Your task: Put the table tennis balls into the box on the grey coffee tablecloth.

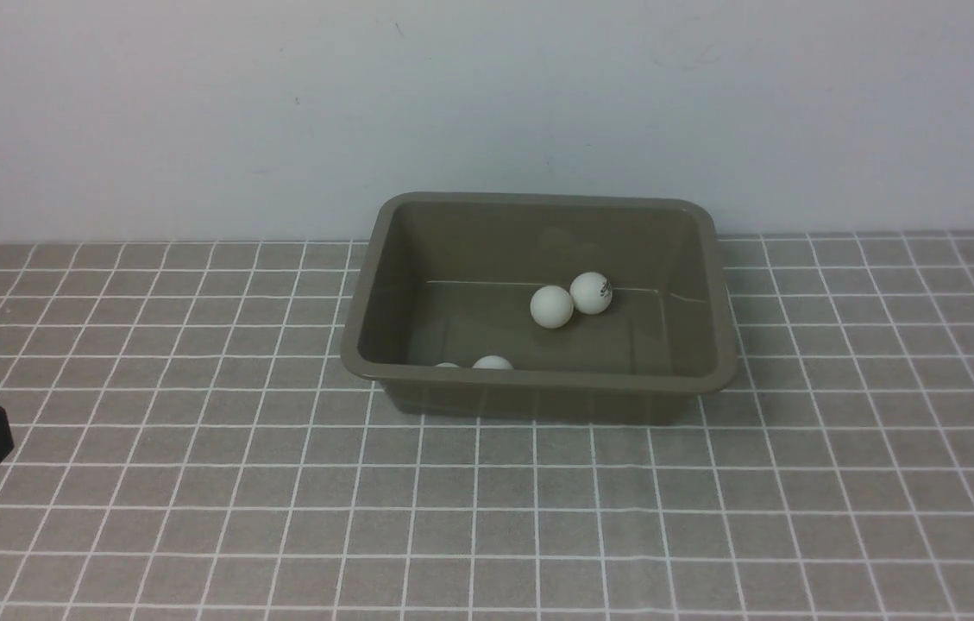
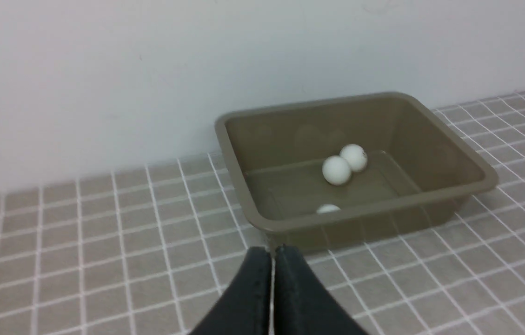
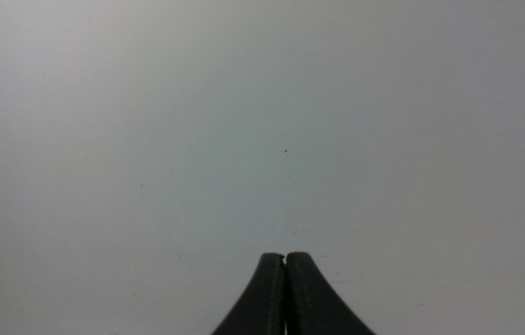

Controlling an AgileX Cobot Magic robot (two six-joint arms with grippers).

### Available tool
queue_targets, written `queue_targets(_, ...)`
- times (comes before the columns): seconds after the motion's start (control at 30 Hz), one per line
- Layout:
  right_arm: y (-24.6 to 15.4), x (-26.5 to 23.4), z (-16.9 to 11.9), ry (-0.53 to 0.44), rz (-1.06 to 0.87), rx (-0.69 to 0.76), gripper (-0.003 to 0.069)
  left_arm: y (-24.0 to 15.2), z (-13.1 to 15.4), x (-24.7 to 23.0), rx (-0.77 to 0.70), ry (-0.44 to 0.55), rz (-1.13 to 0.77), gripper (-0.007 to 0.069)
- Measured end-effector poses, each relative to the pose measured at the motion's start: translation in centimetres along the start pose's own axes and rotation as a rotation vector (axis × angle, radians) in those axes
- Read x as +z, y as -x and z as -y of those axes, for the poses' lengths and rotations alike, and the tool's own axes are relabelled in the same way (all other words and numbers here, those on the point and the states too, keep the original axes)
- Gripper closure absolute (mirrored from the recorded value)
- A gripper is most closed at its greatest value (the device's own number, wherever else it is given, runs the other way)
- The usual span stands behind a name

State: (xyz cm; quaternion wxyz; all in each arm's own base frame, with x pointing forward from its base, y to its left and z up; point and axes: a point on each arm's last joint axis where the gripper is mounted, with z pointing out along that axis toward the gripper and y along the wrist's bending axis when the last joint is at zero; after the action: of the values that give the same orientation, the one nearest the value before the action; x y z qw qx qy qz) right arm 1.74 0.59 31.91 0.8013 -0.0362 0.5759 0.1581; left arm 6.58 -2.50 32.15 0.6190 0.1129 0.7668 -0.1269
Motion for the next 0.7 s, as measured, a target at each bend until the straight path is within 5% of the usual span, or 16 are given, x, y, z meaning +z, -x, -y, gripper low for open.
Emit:
queue_targets(0.27, 0.0, 0.0, 0.0, 0.0, 0.0, 0.0, 0.0673, -11.6, -2.2, 0.6, 0.016, 0.283, 0.003, 0.063)
queue_targets(0.4, 0.0, 0.0, 0.0, 0.0, 0.001, 0.0, 0.0673, -14.7, -2.5, 1.1, -0.005, 0.318, -0.07, 0.063)
queue_targets(0.7, 0.0, 0.0, 0.0, 0.0, -0.002, 0.0, 0.0673, -15.0, -2.5, 1.1, -0.009, 0.315, -0.095, 0.063)
